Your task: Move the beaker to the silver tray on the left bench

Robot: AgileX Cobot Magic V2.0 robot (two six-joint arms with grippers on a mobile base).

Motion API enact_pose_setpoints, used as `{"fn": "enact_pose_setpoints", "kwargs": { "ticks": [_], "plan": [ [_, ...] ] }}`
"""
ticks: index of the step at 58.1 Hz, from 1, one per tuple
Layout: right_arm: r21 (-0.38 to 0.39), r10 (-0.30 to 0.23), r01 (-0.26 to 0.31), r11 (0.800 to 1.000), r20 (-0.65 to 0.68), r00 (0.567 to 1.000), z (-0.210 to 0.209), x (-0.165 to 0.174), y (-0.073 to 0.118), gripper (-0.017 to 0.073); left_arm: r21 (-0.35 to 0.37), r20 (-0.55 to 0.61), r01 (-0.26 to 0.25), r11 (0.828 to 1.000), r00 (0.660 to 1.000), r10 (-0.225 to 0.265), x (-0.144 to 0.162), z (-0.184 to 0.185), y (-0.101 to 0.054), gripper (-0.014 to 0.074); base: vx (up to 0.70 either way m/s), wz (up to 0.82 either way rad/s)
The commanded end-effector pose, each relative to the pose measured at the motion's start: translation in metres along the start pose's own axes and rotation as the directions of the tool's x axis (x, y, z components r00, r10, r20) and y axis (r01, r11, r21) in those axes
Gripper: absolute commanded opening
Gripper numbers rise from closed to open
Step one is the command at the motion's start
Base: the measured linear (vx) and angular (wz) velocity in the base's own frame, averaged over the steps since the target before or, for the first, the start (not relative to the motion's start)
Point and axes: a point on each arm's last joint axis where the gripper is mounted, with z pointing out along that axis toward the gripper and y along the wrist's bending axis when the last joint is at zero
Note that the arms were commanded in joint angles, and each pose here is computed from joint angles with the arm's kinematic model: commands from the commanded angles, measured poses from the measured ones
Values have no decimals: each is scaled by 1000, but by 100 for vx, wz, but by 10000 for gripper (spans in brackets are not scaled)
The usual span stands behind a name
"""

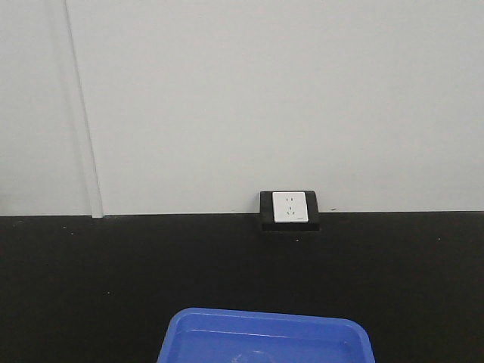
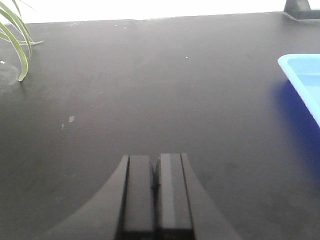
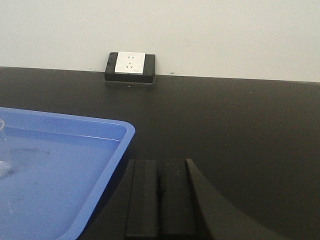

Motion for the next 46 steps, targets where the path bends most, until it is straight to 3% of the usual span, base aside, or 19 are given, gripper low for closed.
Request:
{"fn": "enact_pose_setpoints", "kwargs": {
  "ticks": [1,15,24,27,33,37,46],
  "plan": [
    [7,-22,22,1000,86,996,-1,-4,0,-8,7,67,2,1000,998,-2,1,2,-1,1,0,0],
    [7,-22,22,1000,89,996,-1,-5,0,-8,7,67,2,1000,998,-2,1,2,-1,1,0,0],
    [4,-22,22,1000,179,984,-2,-13,0,-8,7,67,2,1000,998,-2,1,2,-1,1,0,0],
    [1,-22,23,1000,267,963,-4,-21,1,-8,7,67,2,1000,998,-2,1,2,-1,1,0,0],
    [-3,-20,25,1000,508,861,-16,-52,1,-8,7,67,2,1000,998,-2,1,2,-1,1,0,0],
    [1,-21,25,1000,577,816,-25,-78,0,-8,7,67,2,1000,998,-2,1,2,-1,1,0,0],
    [13,-36,34,999,494,869,-17,-136,-3,-8,7,67,2,1000,998,-2,1,2,-1,1,0,0]
  ]
}}
